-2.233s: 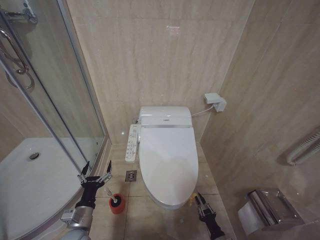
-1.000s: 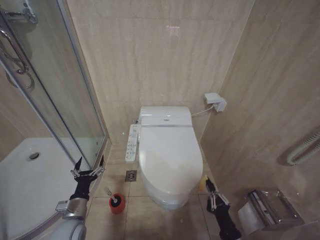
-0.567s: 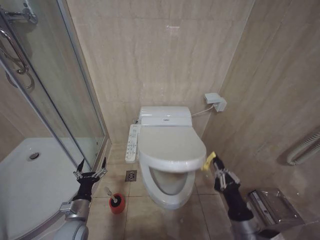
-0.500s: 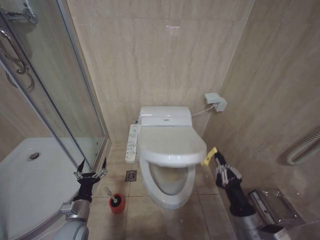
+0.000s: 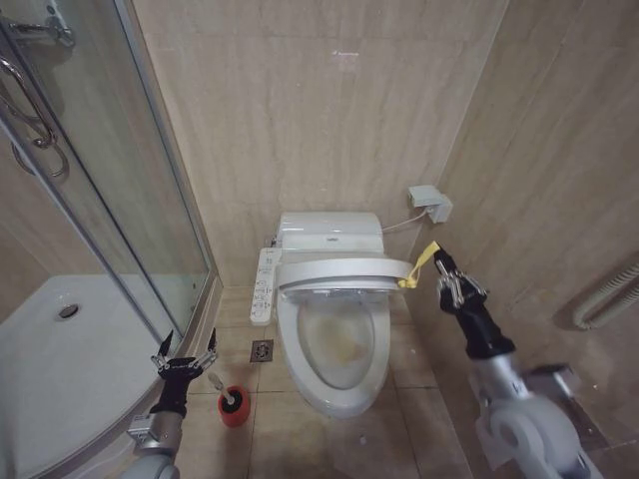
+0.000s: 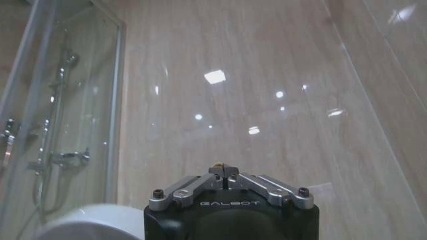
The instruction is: Open the toilet lid, clean the toilet bowl with a toilet brush, close the toilet lid, and flush.
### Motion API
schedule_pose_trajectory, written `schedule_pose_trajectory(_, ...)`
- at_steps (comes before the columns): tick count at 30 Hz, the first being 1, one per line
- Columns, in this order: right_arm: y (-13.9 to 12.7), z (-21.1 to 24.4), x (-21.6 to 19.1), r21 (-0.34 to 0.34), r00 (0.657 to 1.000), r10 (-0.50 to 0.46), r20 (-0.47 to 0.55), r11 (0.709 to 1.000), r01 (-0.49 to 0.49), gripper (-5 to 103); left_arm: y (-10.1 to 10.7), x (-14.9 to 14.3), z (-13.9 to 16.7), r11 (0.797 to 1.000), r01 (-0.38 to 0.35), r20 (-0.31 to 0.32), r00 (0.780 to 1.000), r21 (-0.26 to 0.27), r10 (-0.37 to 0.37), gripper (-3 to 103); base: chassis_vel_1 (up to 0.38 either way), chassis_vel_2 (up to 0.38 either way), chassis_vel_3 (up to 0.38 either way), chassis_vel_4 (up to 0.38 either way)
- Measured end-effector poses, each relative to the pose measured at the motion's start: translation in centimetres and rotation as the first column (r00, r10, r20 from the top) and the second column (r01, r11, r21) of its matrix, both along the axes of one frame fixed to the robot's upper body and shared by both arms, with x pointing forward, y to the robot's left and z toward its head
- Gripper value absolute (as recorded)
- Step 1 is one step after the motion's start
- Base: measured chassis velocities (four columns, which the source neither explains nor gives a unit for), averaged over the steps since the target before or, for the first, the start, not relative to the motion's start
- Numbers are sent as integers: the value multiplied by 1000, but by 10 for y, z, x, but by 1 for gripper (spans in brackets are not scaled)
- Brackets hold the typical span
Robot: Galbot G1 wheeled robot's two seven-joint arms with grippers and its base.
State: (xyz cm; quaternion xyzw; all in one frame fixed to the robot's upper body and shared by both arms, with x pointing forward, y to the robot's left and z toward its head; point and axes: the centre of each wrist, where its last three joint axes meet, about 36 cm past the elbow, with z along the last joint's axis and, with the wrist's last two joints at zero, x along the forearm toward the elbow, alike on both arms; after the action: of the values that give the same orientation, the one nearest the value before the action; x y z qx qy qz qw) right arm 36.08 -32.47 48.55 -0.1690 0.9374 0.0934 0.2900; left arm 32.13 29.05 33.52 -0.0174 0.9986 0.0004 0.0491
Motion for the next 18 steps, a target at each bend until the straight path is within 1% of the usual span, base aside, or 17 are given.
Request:
schedule_pose_trajectory(3, -17, 4, 45, 1, 1000, -9, 13, 1000, 9, 0, 1, -3, -2, 1000, -10, -8, 1000, 11, 10, 100, 0, 0, 0, 0)
schedule_pose_trajectory(4, -17, 4, 45, 1, 1000, -9, 13, 1000, 9, 0, 1, -3, -2, 1000, -10, -8, 1000, 11, 10, 100, 0, 0, 0, 0)
schedule_pose_trajectory(7, -33, 9, 90, 6, 999, -31, 18, 1000, 31, 0, 1, -7, -4, 1000, -19, -21, 1000, 17, 20, 100, 0, 0, 0, 0)
schedule_pose_trajectory(8, -33, 9, 90, 6, 999, -31, 18, 1000, 31, 0, 1, -7, -4, 1000, -19, -21, 1000, 17, 20, 100, 0, 0, 0, 0)
schedule_pose_trajectory(11, -47, 8, 124, 5, 999, -48, 3, 999, 48, 0, 5, -10, -4, 999, -34, -28, 999, 23, 35, 100, 0, 0, 0, 0)
schedule_pose_trajectory(12, -47, 8, 124, 5, 999, -48, 3, 999, 48, 0, 5, -10, -4, 999, -34, -28, 999, 23, 35, 100, 0, 0, 0, 0)
schedule_pose_trajectory(15, -61, 8, 161, 2, 998, -61, -10, 998, 61, 0, 9, -11, -5, 998, -52, -28, 998, 26, 52, 100, 0, 0, 0, 0)
schedule_pose_trajectory(16, -61, 8, 161, 2, 998, -61, -10, 998, 61, 0, 9, -11, -5, 998, -52, -28, 998, 26, 52, 100, 0, 0, 0, 0)
schedule_pose_trajectory(18, -65, 10, 183, 7, 998, -68, -12, 998, 68, 0, 7, -11, -7, 998, -56, -33, 998, 24, 57, 100, 0, 0, 0, 0)
